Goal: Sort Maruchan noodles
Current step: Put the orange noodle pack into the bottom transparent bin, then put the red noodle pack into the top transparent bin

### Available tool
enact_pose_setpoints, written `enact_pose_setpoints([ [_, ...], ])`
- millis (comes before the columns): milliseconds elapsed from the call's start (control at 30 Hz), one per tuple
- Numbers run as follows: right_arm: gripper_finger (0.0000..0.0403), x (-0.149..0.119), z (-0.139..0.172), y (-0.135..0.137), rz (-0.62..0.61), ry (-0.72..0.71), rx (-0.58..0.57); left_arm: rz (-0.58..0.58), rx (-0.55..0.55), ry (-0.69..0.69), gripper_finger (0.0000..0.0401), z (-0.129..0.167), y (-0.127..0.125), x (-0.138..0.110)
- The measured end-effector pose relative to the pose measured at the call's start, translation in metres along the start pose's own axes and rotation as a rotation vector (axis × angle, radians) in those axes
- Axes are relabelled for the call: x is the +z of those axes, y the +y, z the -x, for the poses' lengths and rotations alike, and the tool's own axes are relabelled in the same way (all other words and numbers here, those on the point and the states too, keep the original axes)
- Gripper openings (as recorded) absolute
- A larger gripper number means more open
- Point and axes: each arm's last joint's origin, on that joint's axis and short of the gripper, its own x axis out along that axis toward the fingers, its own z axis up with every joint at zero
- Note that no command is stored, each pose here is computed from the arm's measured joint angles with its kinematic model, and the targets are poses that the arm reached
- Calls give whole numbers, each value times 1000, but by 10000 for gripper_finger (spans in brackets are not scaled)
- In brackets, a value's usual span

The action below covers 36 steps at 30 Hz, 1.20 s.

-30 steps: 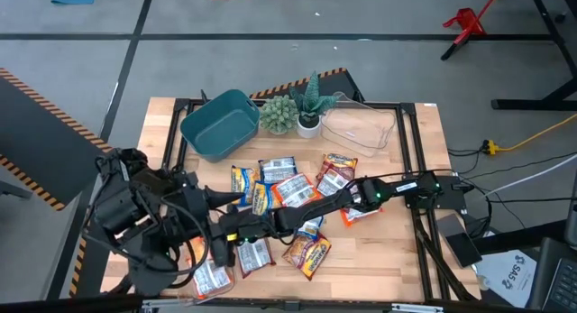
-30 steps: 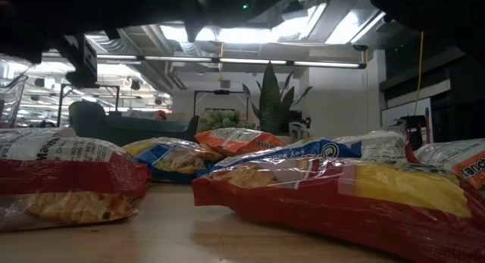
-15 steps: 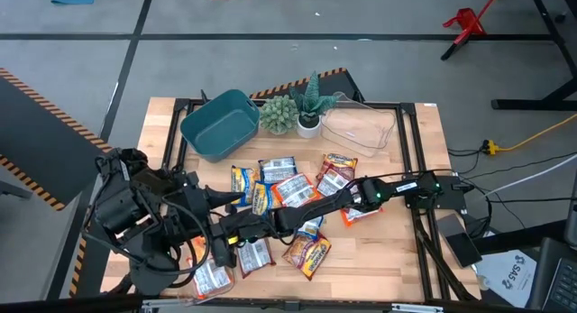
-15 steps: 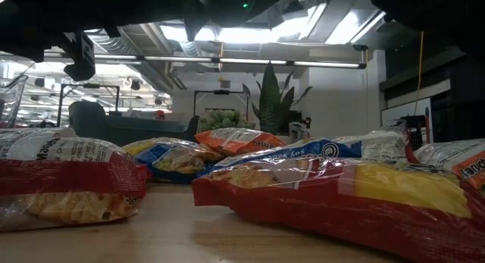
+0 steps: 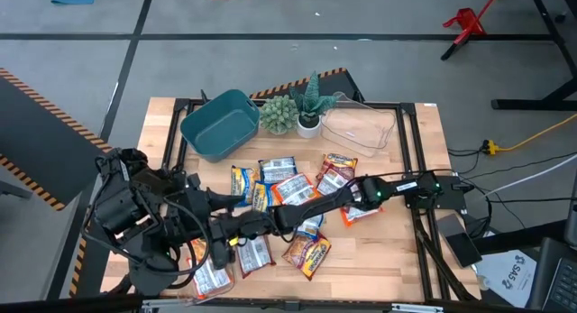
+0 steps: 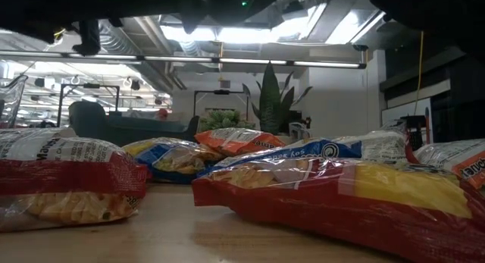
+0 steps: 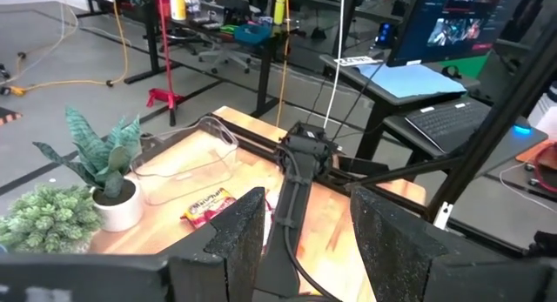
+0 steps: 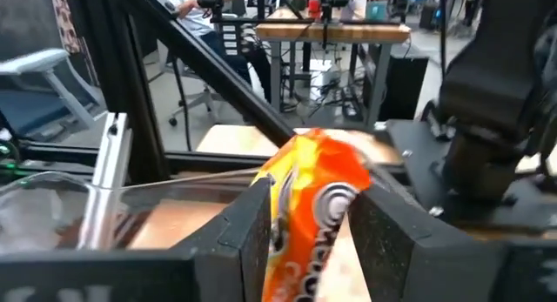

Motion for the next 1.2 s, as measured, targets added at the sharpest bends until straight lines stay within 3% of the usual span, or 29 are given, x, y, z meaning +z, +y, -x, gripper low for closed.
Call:
enact_pose_setpoints([
  [333,136,32,5,-2,262,51,-73,1,-24,31,166,1,-1,-1],
  [533,136,58,28,0,329,267,-50,45,-41,107,166,5,1,-9],
  [700,136,73,59,-1,383,530,-50,77,-14,149,166,14,3,-23],
  [900,136,88,104,-24,416,870,-179,117,-21,115,166,26,0,-32],
  [1067,136,70,131,-62,333,1219,-253,103,-20,44,166,32,0,-31],
  [1200,136,46,144,-91,262,1412,-320,47,-9,14,166,32,0,-32],
])
